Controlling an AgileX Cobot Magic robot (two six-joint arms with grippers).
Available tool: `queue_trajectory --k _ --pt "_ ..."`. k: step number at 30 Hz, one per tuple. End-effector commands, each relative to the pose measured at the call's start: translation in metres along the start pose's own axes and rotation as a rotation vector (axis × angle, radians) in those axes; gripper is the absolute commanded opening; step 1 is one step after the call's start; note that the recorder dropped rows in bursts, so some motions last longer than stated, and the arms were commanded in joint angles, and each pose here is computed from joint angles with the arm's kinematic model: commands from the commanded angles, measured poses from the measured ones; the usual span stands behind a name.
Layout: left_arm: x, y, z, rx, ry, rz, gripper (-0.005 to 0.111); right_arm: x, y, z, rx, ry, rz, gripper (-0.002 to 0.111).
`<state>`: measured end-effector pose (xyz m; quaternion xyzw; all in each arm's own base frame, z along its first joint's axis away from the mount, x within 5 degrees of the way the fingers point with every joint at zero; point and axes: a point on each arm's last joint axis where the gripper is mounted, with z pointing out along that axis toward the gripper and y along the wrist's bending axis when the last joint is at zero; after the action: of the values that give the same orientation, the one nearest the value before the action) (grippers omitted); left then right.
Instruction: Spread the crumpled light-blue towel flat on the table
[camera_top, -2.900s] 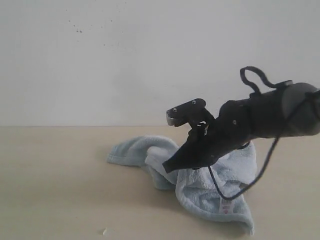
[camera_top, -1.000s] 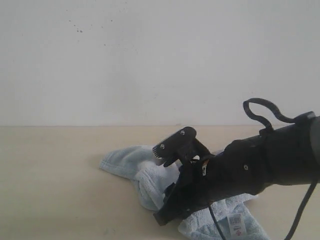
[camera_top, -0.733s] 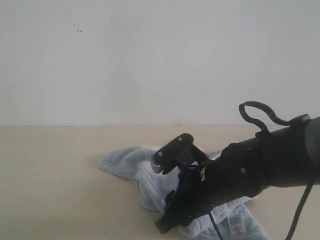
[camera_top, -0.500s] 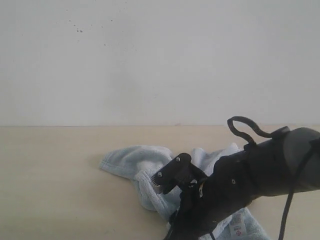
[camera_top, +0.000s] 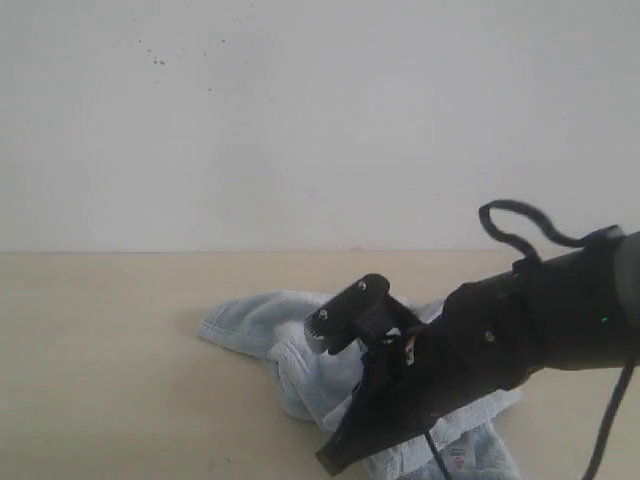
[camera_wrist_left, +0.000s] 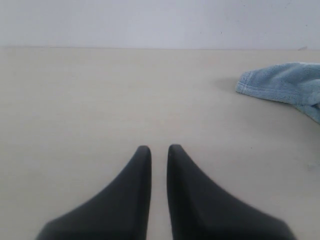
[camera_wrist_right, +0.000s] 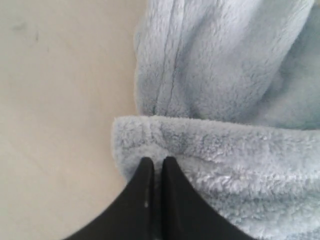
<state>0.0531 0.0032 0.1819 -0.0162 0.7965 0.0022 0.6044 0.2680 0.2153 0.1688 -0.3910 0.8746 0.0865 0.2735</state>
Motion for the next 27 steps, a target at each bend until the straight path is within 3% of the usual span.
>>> queue_trajectory --k 1,7,16,20,27 --pt "0.001 -0.001 0.0 0.007 -0.005 -0.001 0.013 -0.006 -0.001 -0.04 0.016 -0.026 -0.03 0.0" --pt "0.001 -0.001 0.0 0.007 -0.005 -0.001 0.013 0.01 -0.006 -0.083 0.123 -0.03 -0.033 0.0" --pt "0.001 -0.001 0.0 0.007 -0.005 -0.001 0.013 0.013 -0.026 -0.168 0.423 -0.245 0.01 0.0" --pt "0.001 -0.001 0.0 0.007 -0.005 -0.001 0.013 0.026 -0.039 -0.195 0.599 -0.211 0.044 0.0" --pt "0.001 -0.001 0.0 0.007 -0.005 -0.001 0.013 0.052 -0.045 -0.231 0.731 -0.118 0.136 0.0"
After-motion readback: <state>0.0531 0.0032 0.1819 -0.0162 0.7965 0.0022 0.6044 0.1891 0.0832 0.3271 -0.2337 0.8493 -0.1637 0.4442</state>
